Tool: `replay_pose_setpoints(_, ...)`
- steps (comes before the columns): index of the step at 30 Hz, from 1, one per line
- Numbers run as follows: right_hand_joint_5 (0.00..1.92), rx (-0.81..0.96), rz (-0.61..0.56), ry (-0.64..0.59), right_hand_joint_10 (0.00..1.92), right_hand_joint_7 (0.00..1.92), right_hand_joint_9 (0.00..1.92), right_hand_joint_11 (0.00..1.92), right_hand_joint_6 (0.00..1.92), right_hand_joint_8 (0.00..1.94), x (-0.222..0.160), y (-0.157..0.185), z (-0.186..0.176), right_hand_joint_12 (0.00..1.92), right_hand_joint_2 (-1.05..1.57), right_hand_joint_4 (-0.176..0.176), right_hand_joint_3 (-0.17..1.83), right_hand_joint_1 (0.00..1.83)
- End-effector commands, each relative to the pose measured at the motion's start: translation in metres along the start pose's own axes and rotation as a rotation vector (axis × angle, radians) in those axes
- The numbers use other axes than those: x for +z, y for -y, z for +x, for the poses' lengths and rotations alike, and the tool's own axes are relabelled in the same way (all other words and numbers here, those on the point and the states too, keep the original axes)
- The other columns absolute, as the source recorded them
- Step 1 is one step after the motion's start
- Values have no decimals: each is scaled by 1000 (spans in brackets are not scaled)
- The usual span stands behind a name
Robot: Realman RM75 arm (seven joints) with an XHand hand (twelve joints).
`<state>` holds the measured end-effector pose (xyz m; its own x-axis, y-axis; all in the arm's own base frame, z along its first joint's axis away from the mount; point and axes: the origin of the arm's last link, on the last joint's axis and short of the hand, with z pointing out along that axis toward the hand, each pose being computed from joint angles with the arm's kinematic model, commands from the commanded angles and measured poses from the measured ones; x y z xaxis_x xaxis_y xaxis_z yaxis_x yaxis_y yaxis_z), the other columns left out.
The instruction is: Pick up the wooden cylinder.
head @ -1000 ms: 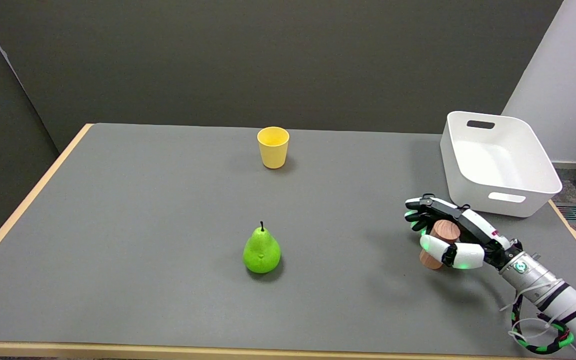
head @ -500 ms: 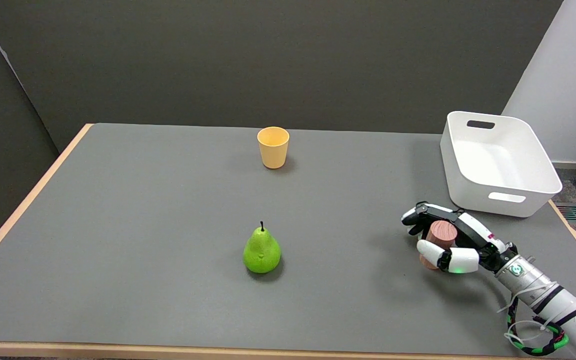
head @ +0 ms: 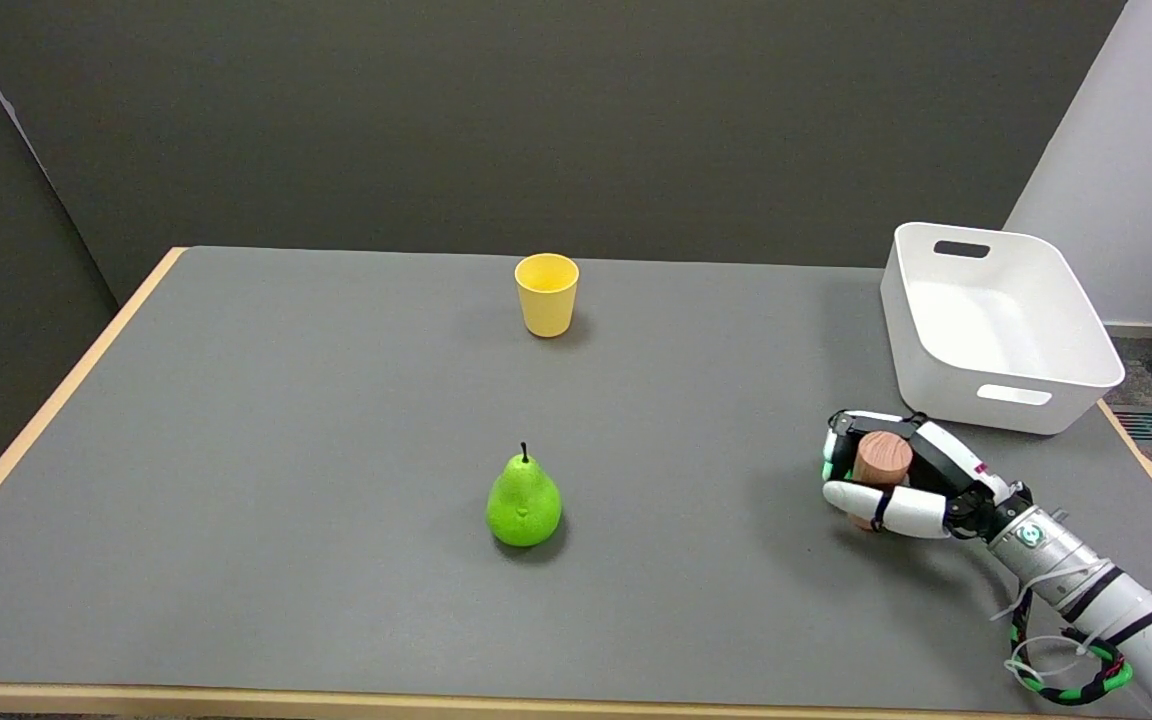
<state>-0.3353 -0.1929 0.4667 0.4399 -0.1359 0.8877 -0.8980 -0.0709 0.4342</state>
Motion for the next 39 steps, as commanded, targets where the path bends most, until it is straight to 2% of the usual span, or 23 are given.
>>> replay_pose_setpoints(1,555,64,19,-27,1460,725,655,619,1456,1208,10,0,8,1921,930,35,971,1380)
replay_pose_setpoints(3,566,73,19,-28,1599,737,662,645,1474,1233,11,-1,8,1921,936,30,632,1581)
replay_pose_setpoints(4,569,72,21,-27,1636,739,664,652,1486,1241,12,-1,8,1921,938,29,543,1634)
replay_pose_setpoints(5,571,71,22,-28,1637,739,663,652,1499,1244,12,-1,9,1921,938,30,544,1634)
replay_pose_setpoints(7,588,71,18,-29,1634,750,675,690,1556,1273,13,-1,9,1921,918,38,573,1636)
replay_pose_setpoints(9,604,72,16,-32,1449,769,772,727,1647,1387,14,-1,9,1921,761,30,745,1773)
replay_pose_setpoints(12,636,74,19,-40,1458,787,897,770,1883,1792,15,-2,11,1921,591,-17,997,1828)
replay_pose_setpoints(13,629,76,21,-41,1478,775,897,765,1895,1848,15,-1,11,1921,589,-20,1006,1830)
replay_pose_setpoints(14,624,81,19,-41,1512,781,899,758,1906,1832,15,-2,10,1921,591,-22,1018,1812)
replay_pose_setpoints(16,623,83,20,-41,1637,869,912,745,1920,1484,15,-2,10,1921,617,-14,1063,1694)
replay_pose_setpoints(17,619,85,18,-41,1663,870,902,734,1917,1465,14,-3,10,1921,626,-16,1057,1687)
replay_pose_setpoints(21,615,87,17,-44,1769,846,809,672,1902,1461,14,-4,9,1921,694,-40,976,1678)
replay_pose_setpoints(26,626,92,17,-45,1814,835,784,667,1918,1470,13,-5,9,1921,707,-58,969,1678)
replay_pose_setpoints(37,630,108,18,-60,1816,836,774,676,1921,1470,15,-8,9,1921,708,-60,967,1677)
replay_pose_setpoints(39,617,117,17,-59,1824,812,758,629,1919,1481,14,-10,7,1921,745,-61,915,1672)
